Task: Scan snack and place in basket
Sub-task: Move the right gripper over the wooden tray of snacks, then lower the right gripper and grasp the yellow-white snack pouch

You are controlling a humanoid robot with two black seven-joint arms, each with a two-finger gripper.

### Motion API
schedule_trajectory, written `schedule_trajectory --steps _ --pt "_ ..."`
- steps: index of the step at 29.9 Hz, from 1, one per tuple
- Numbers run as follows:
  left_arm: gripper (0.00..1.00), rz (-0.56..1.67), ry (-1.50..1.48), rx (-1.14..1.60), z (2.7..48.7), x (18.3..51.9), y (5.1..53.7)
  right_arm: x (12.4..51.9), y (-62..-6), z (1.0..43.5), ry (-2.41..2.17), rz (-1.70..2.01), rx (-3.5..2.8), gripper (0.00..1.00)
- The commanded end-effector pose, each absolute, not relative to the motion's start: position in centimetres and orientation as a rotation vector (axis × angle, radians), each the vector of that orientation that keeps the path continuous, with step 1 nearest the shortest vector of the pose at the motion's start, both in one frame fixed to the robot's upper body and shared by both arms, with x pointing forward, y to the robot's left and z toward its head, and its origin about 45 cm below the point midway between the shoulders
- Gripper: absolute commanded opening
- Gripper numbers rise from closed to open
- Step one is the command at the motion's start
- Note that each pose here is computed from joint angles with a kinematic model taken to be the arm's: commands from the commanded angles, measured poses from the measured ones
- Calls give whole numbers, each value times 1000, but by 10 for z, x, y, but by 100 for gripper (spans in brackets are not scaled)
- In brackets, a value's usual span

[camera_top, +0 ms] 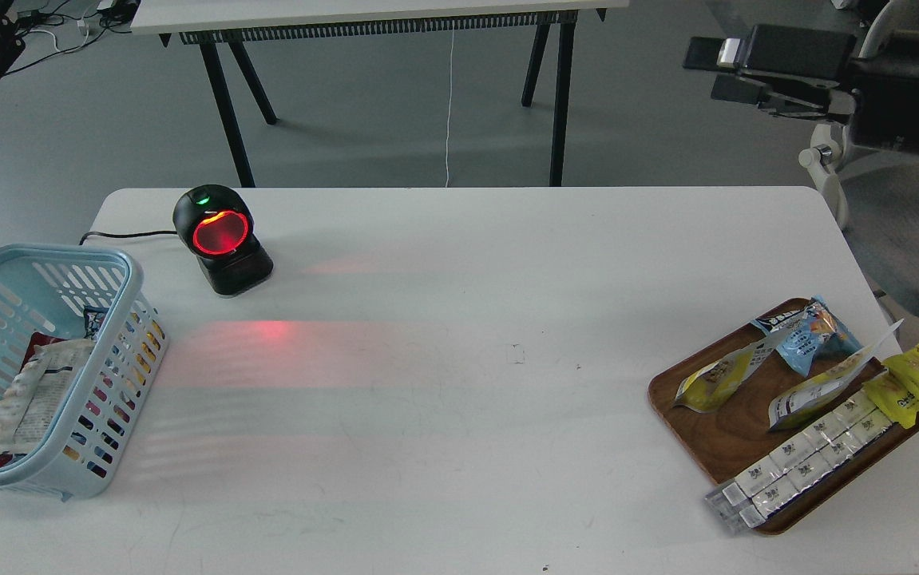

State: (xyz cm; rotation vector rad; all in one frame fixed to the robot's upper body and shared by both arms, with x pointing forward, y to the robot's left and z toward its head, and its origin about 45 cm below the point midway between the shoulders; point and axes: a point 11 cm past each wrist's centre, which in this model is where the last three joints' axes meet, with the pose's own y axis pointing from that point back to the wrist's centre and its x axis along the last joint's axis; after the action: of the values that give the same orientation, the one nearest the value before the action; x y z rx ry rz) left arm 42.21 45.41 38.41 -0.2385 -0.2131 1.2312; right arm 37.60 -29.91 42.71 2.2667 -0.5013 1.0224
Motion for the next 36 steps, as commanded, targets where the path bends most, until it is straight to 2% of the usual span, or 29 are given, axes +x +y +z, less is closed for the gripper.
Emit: schedule_trajectory --steps 1,8,17,25,36 --pt "100 1229 -208 -238 382 422 453 372 -303 434 -312 1160 2027 99" --pt "100 1229 -208 -238 382 422 453 371 -313 422 -50 1315 1629 99" --pt "100 1224 -218 -210 379 422 452 362 -309 413 99 1387 1463 99" --pt "100 1216 -212 -208 375 425 447 324 -298 386 257 1420 1448 99" --pt "100 1197 -203 -205 367 428 437 313 -322 342 350 1307 1435 100"
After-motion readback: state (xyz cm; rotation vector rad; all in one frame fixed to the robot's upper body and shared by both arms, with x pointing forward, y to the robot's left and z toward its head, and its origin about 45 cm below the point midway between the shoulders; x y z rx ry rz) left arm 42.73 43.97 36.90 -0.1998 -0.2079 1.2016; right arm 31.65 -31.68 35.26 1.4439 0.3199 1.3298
